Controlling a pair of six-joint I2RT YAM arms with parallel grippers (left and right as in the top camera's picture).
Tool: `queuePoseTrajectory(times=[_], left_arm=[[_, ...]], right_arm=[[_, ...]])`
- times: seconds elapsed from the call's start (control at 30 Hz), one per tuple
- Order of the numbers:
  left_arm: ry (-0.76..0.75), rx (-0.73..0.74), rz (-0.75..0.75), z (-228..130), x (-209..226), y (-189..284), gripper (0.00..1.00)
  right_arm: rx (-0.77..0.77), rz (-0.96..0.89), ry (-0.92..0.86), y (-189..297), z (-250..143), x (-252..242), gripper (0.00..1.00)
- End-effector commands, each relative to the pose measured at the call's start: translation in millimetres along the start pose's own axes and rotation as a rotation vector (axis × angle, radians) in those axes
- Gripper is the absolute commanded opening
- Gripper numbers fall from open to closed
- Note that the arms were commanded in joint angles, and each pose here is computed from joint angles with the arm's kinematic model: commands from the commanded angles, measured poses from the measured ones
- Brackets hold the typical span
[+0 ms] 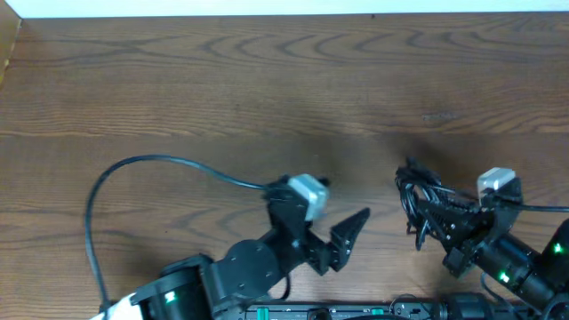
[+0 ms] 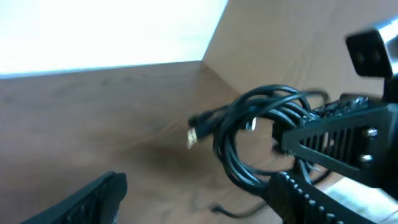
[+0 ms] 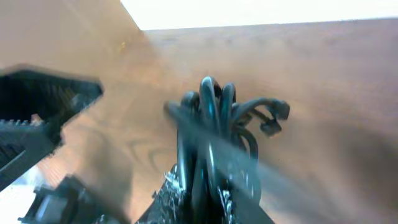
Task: Untangle cables
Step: 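Grasp the cable loops with the right gripper beside the left gripper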
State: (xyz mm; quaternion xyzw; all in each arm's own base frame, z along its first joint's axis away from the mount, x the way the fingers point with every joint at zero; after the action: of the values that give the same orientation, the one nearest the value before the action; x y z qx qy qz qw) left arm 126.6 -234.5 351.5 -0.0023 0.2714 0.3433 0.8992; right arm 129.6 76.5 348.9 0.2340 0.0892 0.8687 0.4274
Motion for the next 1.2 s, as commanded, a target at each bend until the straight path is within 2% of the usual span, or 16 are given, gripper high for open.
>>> queuePoseTrajectory(times=[0.0, 0.2, 0.47, 0.83, 0.93, 1.03, 1.07, 1.17], left_arm=[[0.236, -0.023, -0.015, 9.5, -1.7, 10.1, 0.8], [0.307, 0.036, -0.102, 4.7, -14.1, 9.6, 0.85], [0.306, 0.103, -0.196, -3.4, -30.7, -2.0, 0.85], [0.316, 0.087, -0.272, 0.9, -45.1, -12.9, 0.82], [0.316, 0.086, -0.271, 0.2, -45.5, -15.6, 0.75], [0.317, 0.082, -0.274, 0.6, -46.4, -17.0, 0.49], [0.318, 0.079, -0.277, 1.3, -46.9, -17.2, 0.44], [0.319, 0.076, -0.28, 1.9, -47.4, -17.4, 0.43]], right_arm=[[-0.052, 0.035, -0.005, 3.2, 12.7, 7.1, 0.01], [-0.114, 0.221, 0.06, 7.6, 27.8, 31.1, 0.01], [-0.159, 0.284, 0.006, 11.6, 40.9, 39.8, 0.01], [-0.162, 0.416, -0.022, 18.8, 47.4, 56.2, 0.01], [-0.153, 0.441, -0.018, 19.9, 46.2, 59.0, 0.01], [-0.146, 0.458, -0.015, 20.6, 45.3, 60.9, 0.01], [-0.147, 0.458, -0.015, 20.6, 45.4, 60.9, 0.01], [-0.145, 0.467, -0.011, 21.2, 45.3, 62.0, 0.01]])
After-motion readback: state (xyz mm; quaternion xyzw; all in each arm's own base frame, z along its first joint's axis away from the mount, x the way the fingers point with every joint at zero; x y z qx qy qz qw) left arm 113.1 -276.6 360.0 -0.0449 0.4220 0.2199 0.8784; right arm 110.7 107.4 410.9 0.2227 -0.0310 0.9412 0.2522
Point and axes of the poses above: each gripper's point midway between its finger pads, its own y axis back along the fingers, its own x axis along the line the jaws close on, z = x × y, the point moved 5 cm from there along y, back along the fingers, and after that the axes turned 4 degrees about y, right-handed, at the moved point
